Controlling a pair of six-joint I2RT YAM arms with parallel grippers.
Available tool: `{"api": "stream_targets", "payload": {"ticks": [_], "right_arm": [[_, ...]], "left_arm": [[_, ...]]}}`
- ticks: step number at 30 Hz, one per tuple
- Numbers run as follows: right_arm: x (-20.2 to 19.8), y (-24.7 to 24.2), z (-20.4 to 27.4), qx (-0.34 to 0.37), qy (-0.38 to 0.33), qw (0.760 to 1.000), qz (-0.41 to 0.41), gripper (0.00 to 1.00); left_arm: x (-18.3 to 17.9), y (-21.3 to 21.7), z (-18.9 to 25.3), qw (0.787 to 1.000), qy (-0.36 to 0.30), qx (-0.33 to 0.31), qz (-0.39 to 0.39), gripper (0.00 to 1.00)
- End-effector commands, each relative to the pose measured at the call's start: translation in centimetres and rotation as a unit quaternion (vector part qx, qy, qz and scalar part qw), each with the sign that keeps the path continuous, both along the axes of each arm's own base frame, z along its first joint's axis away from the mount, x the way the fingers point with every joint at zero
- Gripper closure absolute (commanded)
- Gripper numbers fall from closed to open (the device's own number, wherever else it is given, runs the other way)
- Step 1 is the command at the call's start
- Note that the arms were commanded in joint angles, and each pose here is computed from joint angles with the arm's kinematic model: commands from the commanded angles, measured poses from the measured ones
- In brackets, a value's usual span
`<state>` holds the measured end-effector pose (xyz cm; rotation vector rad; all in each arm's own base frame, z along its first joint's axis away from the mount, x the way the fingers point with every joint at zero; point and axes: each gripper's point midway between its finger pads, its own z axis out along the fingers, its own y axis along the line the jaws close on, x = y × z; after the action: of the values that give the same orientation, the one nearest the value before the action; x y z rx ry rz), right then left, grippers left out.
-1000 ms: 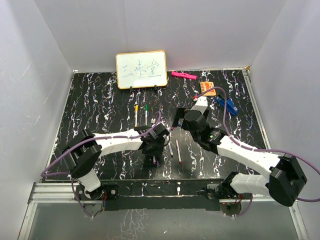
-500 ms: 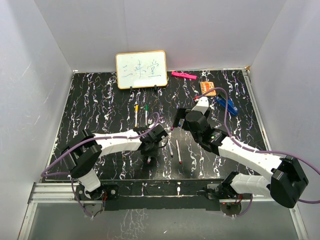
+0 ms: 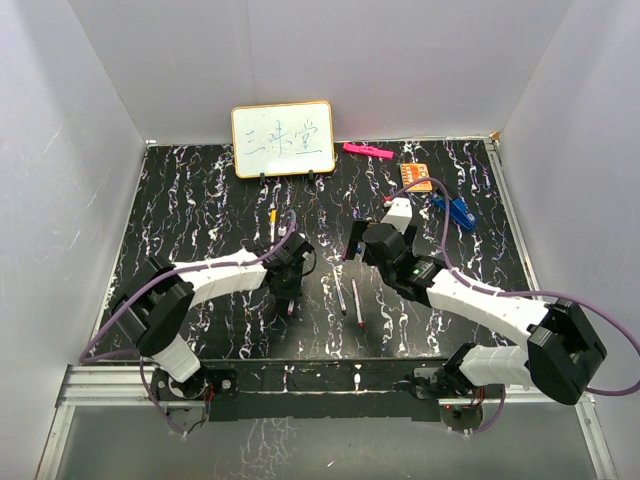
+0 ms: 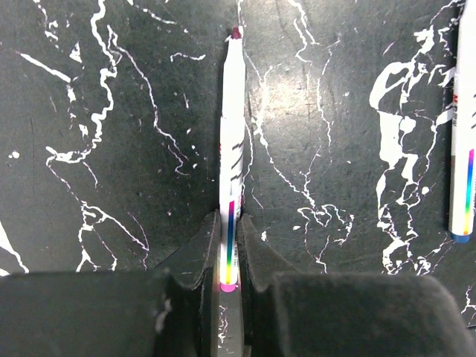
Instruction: Insert the pens into the pen caps
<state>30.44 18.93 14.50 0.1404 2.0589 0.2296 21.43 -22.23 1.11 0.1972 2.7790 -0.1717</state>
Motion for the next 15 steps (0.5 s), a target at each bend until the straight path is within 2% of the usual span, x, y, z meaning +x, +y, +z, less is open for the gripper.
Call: {"api": "stream_targets", "payload": {"ticks": [1, 4, 5, 7, 15], "right_arm": [[1.1, 0.6, 2.1, 0.023, -0.018, 0.999, -0.015, 0.02], [1.1, 0.8, 2.1, 0.023, -0.018, 0.999, -0.012, 0.02], [1.1, 0.8, 2.0, 0.023, -0.017, 1.000, -0.012, 0.02], [1.1, 0.9, 1.9, 0.024, -0.016, 1.000, -0.011, 0.02], [1.2, 1.2, 1.4, 0.040, -0.013, 0.999, -0.017, 0.02]], "left_arm": [[-2.0, 2.7, -3.8, 0.996, 0.055, 0.063, -0.017, 1.00], [-2.0, 2.5, -4.1, 0.996, 0.061, 0.065, -0.017, 1.00], [-1.9, 2.6, -4.2, 0.996, 0.061, 0.069, -0.017, 0.97], [-1.7, 2.9, -4.3, 0.995, 0.060, 0.079, -0.017, 0.84], [-1.2, 3.8, -4.2, 0.992, 0.053, 0.111, -0.014, 0.73]]}}
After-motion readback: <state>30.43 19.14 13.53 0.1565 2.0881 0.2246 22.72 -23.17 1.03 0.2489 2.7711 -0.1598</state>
